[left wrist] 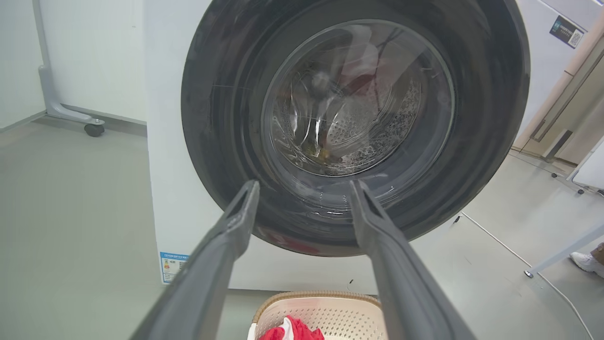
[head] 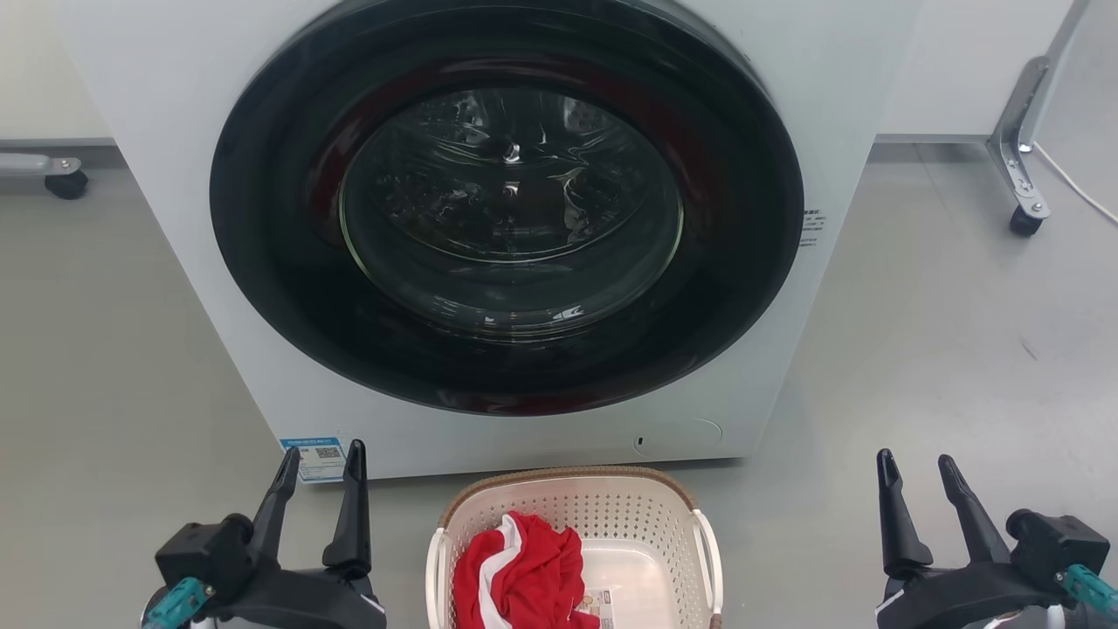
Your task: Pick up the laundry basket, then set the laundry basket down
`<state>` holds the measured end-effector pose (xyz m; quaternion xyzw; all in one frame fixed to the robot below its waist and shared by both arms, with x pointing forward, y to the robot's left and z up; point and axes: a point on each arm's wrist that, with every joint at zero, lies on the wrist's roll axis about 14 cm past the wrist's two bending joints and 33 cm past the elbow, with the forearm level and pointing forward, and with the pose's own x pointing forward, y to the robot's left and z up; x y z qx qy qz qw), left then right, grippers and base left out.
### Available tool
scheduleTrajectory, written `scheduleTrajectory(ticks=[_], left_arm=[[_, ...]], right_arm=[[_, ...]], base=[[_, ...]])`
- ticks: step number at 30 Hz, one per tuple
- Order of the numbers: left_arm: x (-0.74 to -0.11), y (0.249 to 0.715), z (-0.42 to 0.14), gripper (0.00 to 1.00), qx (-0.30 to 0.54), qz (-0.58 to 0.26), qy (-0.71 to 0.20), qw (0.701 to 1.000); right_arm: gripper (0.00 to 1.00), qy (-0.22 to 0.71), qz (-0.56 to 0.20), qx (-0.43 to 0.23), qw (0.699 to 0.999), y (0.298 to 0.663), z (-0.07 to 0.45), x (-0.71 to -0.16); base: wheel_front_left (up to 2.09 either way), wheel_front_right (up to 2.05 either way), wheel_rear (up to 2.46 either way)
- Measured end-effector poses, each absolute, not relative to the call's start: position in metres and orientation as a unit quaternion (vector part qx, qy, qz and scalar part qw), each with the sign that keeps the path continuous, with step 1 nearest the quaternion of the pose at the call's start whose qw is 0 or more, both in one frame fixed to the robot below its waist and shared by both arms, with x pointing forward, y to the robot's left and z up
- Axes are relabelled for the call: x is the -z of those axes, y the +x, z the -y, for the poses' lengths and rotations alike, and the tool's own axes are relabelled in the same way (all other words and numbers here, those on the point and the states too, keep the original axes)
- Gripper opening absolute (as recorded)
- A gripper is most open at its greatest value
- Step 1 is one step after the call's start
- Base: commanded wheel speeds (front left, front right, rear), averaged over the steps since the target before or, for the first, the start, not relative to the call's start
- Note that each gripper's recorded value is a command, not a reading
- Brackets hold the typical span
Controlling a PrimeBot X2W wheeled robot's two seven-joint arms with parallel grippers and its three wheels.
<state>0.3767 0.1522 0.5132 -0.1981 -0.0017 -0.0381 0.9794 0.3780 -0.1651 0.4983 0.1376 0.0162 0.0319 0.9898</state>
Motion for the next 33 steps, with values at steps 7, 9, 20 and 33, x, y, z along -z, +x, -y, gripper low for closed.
scheduleTrajectory(ticks=[7, 9, 20, 33], left_arm=[[-0.508, 0.374, -0.151, 1.00, 0.036, 0.003, -0.150, 0.988], [-0.509, 0.373, -0.150, 1.00, 0.038, 0.006, -0.142, 0.989], [-0.512, 0.370, -0.146, 1.00, 0.039, 0.025, -0.084, 0.995], [-0.507, 0.368, -0.147, 1.00, 0.037, 0.020, -0.077, 0.996]], right_arm=[[1.00, 0.092, -0.005, -0.040, 0.995, 0.376, 0.161, -0.499], [1.00, 0.078, -0.001, -0.041, 0.996, 0.376, 0.160, -0.499], [1.00, 0.021, 0.027, -0.051, 0.998, 0.374, 0.155, -0.507], [1.00, 0.009, 0.028, -0.054, 0.998, 0.374, 0.154, -0.506]], base=[[0.00, 0.00, 0.00], [0.00, 0.00, 0.00], [0.00, 0.00, 0.00], [0.00, 0.00, 0.00]])
